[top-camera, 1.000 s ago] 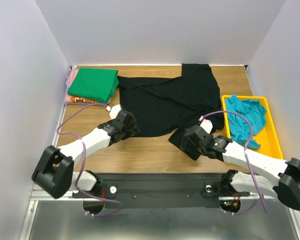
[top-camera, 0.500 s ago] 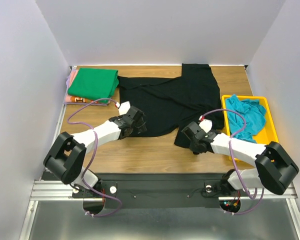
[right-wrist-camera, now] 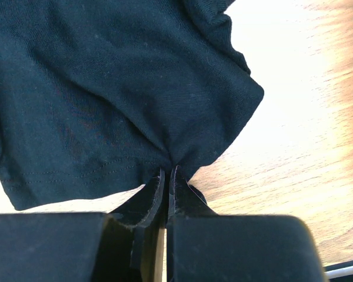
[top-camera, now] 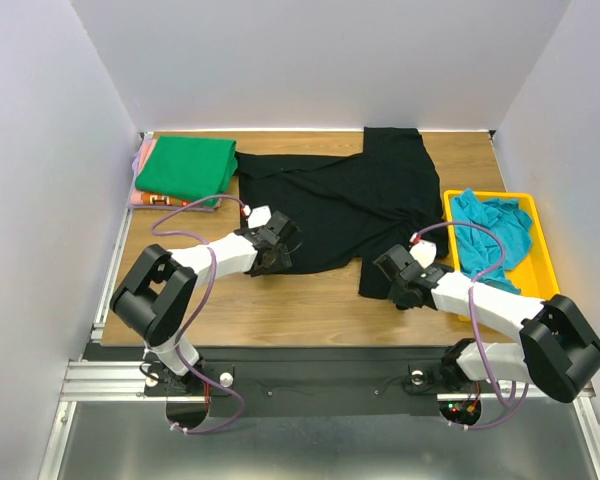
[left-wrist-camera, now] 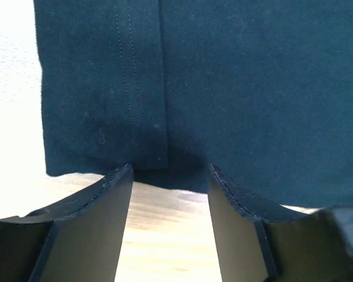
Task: Fold and stack the t-shirts
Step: Flatten the tshirt out
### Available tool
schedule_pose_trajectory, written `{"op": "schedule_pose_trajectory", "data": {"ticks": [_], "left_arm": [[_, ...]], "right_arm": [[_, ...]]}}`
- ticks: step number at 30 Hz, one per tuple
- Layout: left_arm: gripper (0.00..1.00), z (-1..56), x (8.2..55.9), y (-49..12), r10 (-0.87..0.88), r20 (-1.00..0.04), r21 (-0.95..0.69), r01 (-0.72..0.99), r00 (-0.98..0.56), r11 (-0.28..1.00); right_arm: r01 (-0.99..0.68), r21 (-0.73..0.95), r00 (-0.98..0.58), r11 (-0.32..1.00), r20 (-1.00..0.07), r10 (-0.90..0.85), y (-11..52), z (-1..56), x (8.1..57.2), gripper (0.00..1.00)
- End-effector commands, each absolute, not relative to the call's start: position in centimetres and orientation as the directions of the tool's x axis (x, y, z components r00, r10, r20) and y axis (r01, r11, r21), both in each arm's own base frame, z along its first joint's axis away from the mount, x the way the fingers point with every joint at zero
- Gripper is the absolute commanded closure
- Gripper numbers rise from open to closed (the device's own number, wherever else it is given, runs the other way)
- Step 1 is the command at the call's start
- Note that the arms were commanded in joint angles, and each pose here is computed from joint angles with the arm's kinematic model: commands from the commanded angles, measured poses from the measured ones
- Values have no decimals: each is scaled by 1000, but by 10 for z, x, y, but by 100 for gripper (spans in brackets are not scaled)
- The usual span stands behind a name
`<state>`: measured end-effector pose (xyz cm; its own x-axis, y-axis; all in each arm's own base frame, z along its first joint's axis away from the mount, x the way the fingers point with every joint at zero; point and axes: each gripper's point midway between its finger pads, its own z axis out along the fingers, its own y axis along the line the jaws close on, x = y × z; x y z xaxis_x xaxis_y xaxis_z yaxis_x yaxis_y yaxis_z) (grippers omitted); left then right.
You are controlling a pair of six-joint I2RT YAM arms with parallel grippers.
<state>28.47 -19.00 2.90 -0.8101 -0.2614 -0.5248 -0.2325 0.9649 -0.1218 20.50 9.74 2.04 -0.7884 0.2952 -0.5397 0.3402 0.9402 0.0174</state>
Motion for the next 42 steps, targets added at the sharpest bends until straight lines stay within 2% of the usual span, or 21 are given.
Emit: {"op": "schedule_pose_trajectory", "data": {"ticks": [1, 6, 11, 15, 20, 30, 34, 42], "left_arm": [[38, 33, 291, -179, -261, -552, -45, -284, -792, 958], [38, 29, 299, -173, -275, -560, 4, -334, -781, 942], [44, 27, 302, -164, -306, -558, 8, -374, -771, 927], [44, 31, 300, -141, -354, -563, 7, -432, -747, 902], [57, 36, 297, -113, -412, -574, -24, -489, -708, 872], [57, 31, 299, -28, -555, -583, -30, -667, -593, 745], [57, 41, 310, -22, -576, -591, -86, -666, -565, 741], [55, 49, 323, -45, -551, -574, -192, -554, -606, 810]], "right_arm": [[345, -41, -798, 938, -539, 270, 86, 15, 200, 100], [343, -30, -791, 939, -548, 272, 86, 18, 201, 100], [350, -19, -778, 936, -562, 280, 84, 21, 202, 100], [358, -21, -776, 933, -563, 285, 82, 21, 203, 100], [364, -37, -782, 931, -554, 284, 80, 18, 203, 100], [378, -43, -783, 925, -547, 295, 77, 17, 203, 100], [372, -45, -789, 927, -541, 291, 78, 16, 203, 100], [367, -49, -793, 929, -538, 285, 78, 16, 203, 100]]}}
